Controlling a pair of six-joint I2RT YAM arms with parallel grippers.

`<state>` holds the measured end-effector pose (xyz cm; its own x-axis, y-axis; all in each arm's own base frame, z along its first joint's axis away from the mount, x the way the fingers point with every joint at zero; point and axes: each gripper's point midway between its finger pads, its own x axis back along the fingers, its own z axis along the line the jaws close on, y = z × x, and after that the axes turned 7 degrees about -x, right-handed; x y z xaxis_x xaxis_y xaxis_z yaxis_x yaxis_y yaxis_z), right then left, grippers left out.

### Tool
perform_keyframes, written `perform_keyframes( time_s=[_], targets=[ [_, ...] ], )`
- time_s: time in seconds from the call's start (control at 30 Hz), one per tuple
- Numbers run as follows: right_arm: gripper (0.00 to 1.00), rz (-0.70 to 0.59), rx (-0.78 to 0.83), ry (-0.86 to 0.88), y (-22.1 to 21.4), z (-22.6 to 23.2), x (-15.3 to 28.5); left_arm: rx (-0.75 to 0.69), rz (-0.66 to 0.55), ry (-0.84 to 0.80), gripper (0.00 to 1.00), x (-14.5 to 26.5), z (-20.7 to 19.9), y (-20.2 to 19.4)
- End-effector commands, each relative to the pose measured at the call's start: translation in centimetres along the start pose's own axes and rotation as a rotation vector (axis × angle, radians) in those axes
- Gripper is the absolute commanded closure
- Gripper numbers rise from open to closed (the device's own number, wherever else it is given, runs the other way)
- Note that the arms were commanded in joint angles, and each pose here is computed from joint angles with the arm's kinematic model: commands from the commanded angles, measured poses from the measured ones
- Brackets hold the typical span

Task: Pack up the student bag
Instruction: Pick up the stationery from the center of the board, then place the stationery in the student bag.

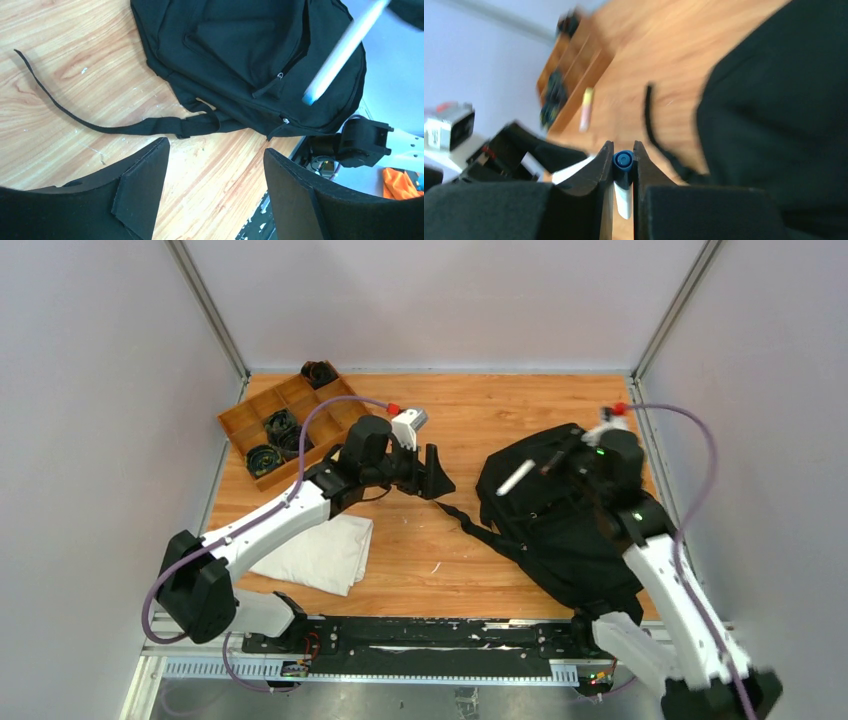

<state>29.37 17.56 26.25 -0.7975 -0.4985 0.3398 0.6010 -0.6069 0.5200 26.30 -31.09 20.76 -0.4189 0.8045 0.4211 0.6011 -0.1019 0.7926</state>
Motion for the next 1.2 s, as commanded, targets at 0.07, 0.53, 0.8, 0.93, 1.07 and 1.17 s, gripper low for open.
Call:
perform_keyframes(
  time_s=[0.07, 0.53, 0.8, 0.93, 1.07, 1.17],
  targets=[
    [1.0, -0.376, 0.013, -0.56, 4.4, -13.3, 12.5, -0.041, -0.034, -0.046, 0.25, -0.6, -1.1, 1.9],
    [1.0, -0.49, -0.104, -0.557, 4.7, -16.0, 10.8, -0.021, -0.031, -0.012, 0.27, -0.3, -0.6, 1.6],
    [1.0, -0.563, -0.084, -0.556, 6.6, -15.1, 11.7, -0.021, -0.046, -0.019, 0.27, 0.1, -1.0, 2.0],
    [1.0, -0.626, -0.087, -0.577, 8.1, -15.1, 12.0, -0.021, -0.041, -0.041, 0.27, 0.1, -1.3, 1.9],
    [1.0, -0.673, -0.114, -0.58, 8.4, -16.1, 11.4, -0.023, -0.043, -0.04, 0.27, 0.1, -1.3, 1.9],
    [1.0, -0.671, -0.139, -0.55, 7.6, -17.2, 10.0, -0.029, -0.039, -0.043, 0.27, 0.1, -1.4, 1.8]
  ],
)
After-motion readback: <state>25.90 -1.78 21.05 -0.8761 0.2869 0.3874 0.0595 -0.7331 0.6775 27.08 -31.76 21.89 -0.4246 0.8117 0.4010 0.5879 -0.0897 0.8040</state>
